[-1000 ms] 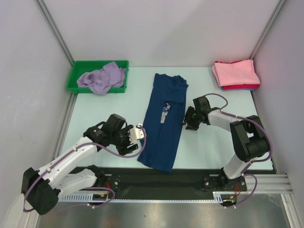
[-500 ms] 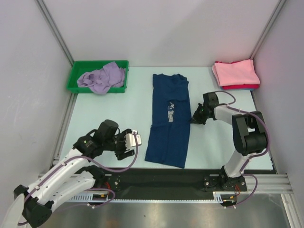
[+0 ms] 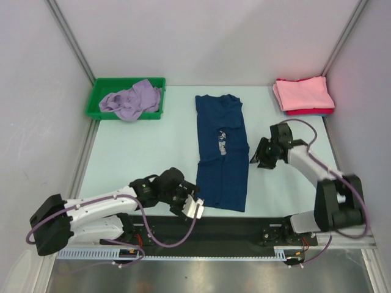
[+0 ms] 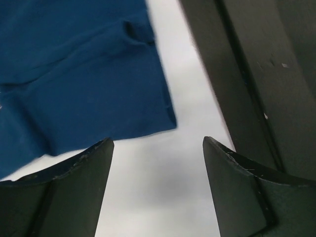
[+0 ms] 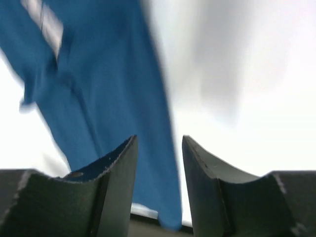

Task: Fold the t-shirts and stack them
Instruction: Fold the tshirt

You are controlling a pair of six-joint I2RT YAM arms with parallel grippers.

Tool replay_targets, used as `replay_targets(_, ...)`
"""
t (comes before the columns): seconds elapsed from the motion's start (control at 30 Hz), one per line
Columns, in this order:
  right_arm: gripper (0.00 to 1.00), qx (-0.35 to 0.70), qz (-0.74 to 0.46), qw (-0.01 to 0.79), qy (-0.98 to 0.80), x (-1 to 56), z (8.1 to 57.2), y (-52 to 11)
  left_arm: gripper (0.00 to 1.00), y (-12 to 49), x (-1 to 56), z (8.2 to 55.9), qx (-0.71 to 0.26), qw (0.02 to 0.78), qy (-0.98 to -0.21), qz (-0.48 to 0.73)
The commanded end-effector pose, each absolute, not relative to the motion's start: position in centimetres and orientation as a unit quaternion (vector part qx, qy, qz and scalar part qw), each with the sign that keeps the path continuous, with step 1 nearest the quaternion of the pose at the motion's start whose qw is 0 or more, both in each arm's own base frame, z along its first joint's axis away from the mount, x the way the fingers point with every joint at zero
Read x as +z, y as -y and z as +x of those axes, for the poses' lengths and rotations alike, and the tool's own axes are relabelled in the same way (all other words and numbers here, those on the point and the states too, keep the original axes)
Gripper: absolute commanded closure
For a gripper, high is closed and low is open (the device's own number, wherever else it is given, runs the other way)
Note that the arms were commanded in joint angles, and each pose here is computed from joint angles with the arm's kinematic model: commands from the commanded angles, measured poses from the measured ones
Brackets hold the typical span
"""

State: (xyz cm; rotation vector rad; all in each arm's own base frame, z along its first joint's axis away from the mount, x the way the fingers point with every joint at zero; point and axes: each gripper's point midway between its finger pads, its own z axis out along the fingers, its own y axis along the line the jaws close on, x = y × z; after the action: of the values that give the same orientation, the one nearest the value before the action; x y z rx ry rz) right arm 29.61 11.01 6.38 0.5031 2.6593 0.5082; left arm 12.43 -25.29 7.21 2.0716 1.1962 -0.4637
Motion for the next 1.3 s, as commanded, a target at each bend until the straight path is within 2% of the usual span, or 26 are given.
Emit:
replay_targets(0.0,0.53,0.171,0.181,0.161,-0.955,6.4,22.6,-12.0,0.20,26.0,5.5,12.3,-0.155,0.351,-0.386,0.839)
replay_targets(0.13,0.52,0.173,0.199,0.154,-0.952,5.7,17.9,-12.6,0.25,25.2,2.5,12.5,-0.151,0.290,-0.420,0.847)
replay_targets(0.3,0.52,0.163,0.191,0.128,-0.959,4.3,14.5,-13.1,0.29,27.0,2.6,12.9,-0.169,0.290,-0.427,0.839)
replay_targets(0.33,0.52,0.162,0.187,0.123,-0.961,3.8,13.9,-13.2,0.31,26.9,2.4,13.1,-0.160,0.290,-0.429,0.841)
replay_targets(0.37,0.52,0.170,0.194,0.124,-0.958,3.6,14.0,-13.8,0.38,27.1,2.4,13.2,-0.158,0.294,-0.425,0.841)
replay_targets(0.5,0.51,0.211,0.182,0.113,-0.954,2.7,13.6,-16.3,0.48,26.5,1.4,12.5,-0.151,0.271,-0.397,0.864)
replay_targets(0.63,0.51,0.220,0.158,0.094,-0.958,1.7,13.1,-17.8,0.64,27.4,1.2,11.8,-0.146,0.277,-0.376,0.872)
replay_targets(0.67,0.52,0.216,0.154,0.088,-0.960,1.2,12.9,-17.8,0.78,27.9,1.3,11.1,-0.154,0.278,-0.371,0.872)
replay_targets(0.7,0.55,0.214,0.151,0.082,-0.962,1.0,12.6,-17.8,0.86,28.2,1.3,10.7,-0.160,0.278,-0.370,0.872)
replay_targets(0.77,0.72,0.210,0.151,0.077,-0.963,0.6,12.1,-17.5,1.00,28.6,1.6,9.3,-0.176,0.275,-0.370,0.870)
replay_targets(0.83,0.91,0.214,0.150,0.069,-0.963,0.6,11.4,-17.3,0.99,28.8,2.0,8.3,-0.188,0.270,-0.371,0.868)
replay_targets(0.9,1.00,0.216,0.146,0.074,-0.963,1.2,11.2,-17.1,1.00,29.0,2.9,6.3,-0.219,0.250,-0.386,0.861)
replay_targets(0.97,1.00,0.200,0.139,0.067,-0.968,1.5,10.4,-16.2,1.00,29.4,4.2,4.7,-0.249,0.240,-0.409,0.845)
replay_targets(1.1,1.00,0.198,0.125,0.046,-0.971,2.2,8.9,-15.7,1.00,29.4,4.6,5.0,-0.244,0.250,-0.433,0.831)
replay_targets(1.23,1.00,0.195,0.108,0.041,-0.974,3.7,9.0,-15.7,1.00,30.2,6.0,7.3,-0.230,0.273,-0.468,0.808)
replay_targets(1.27,1.00,0.202,0.099,0.057,-0.973,4.9,10.1,-16.1,0.99,30.0,6.5,9.2,-0.227,0.281,-0.496,0.789)
